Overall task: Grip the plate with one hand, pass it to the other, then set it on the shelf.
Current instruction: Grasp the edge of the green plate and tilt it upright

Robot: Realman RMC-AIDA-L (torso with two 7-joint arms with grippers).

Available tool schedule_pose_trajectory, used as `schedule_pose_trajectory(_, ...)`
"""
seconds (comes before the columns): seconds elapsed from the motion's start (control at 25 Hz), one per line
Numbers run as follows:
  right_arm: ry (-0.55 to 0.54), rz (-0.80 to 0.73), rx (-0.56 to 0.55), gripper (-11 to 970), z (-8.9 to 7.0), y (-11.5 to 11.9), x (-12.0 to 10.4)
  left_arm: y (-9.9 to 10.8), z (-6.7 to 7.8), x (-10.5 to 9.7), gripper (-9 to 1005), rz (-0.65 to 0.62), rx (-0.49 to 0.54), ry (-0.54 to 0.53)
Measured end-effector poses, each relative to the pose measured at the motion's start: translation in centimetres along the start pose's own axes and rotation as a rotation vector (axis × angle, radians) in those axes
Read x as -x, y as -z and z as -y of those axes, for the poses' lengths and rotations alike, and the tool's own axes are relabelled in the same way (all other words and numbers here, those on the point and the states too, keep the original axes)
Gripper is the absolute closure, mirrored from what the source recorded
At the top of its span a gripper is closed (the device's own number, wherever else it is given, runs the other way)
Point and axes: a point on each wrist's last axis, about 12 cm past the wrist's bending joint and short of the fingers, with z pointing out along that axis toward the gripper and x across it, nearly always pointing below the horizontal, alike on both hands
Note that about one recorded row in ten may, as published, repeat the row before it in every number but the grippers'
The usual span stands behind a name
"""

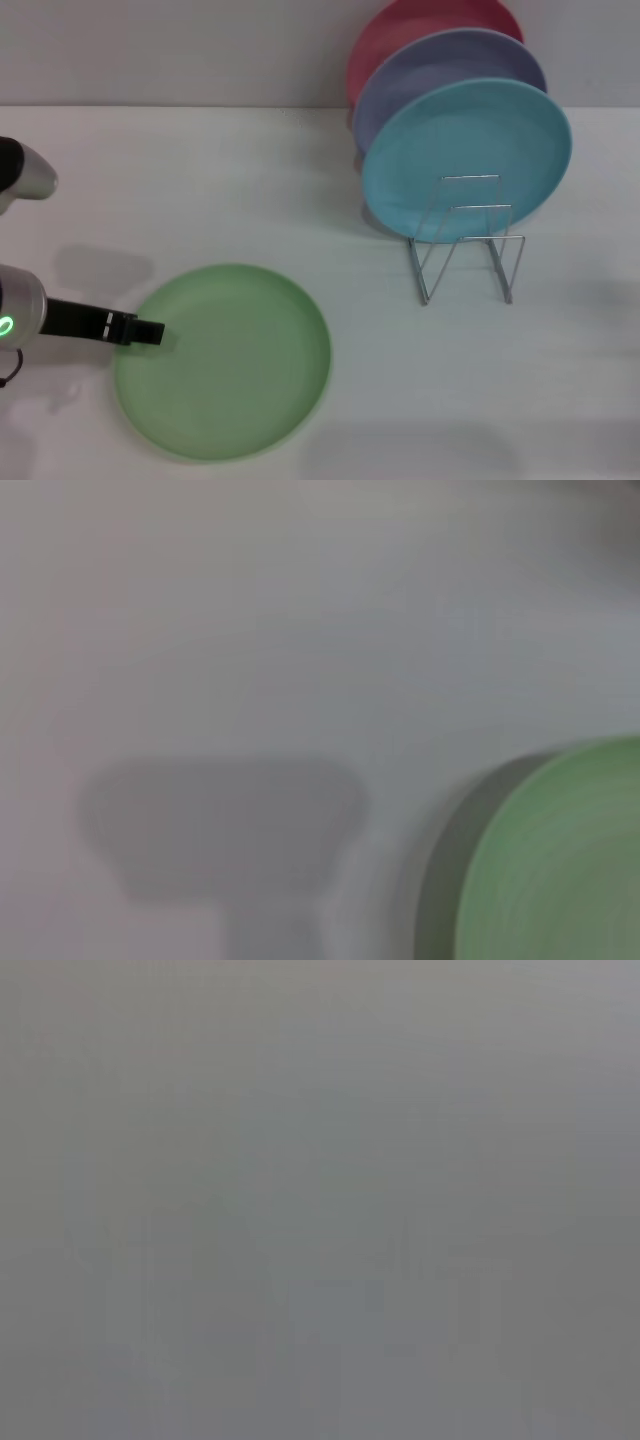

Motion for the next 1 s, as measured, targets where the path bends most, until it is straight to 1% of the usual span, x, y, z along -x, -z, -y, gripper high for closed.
schedule_pose_trajectory(0.16, -0.003, -0.002, 0.003, 130, -0.1, -0.1, -0.1, -0.8, 0.0, -0.1, 198, -0.038, -0.002, -0.003)
schedule_pose_trajectory(0.48, -0.003, -0.002, 0.002, 130, -0.1, -0.1, -0.1, -0.9, 0.2, 0.5, 198, -0.06, 0.009, -0.038)
schedule_pose_trajectory(0.56, -0.003, -0.002, 0.001, 130, -0.1, -0.1, -0.1, -0.9, 0.3, 0.8, 255, -0.068, 0.018, -0.062)
schedule_pose_trajectory(0.72, -0.004, -0.002, 0.001, 131, -0.1, -0.1, -0.1, -0.9, 0.4, 1.1, 368, -0.069, 0.032, -0.078)
schedule_pose_trajectory(0.92, -0.004, -0.002, 0.001, 131, -0.1, -0.1, -0.1, -0.9, 0.6, 1.4, 613, -0.061, 0.035, -0.09)
schedule_pose_trajectory(1.0, -0.005, -0.002, 0.001, 131, -0.2, -0.1, -0.1, -0.8, 0.6, 1.5, 664, -0.06, 0.035, -0.094)
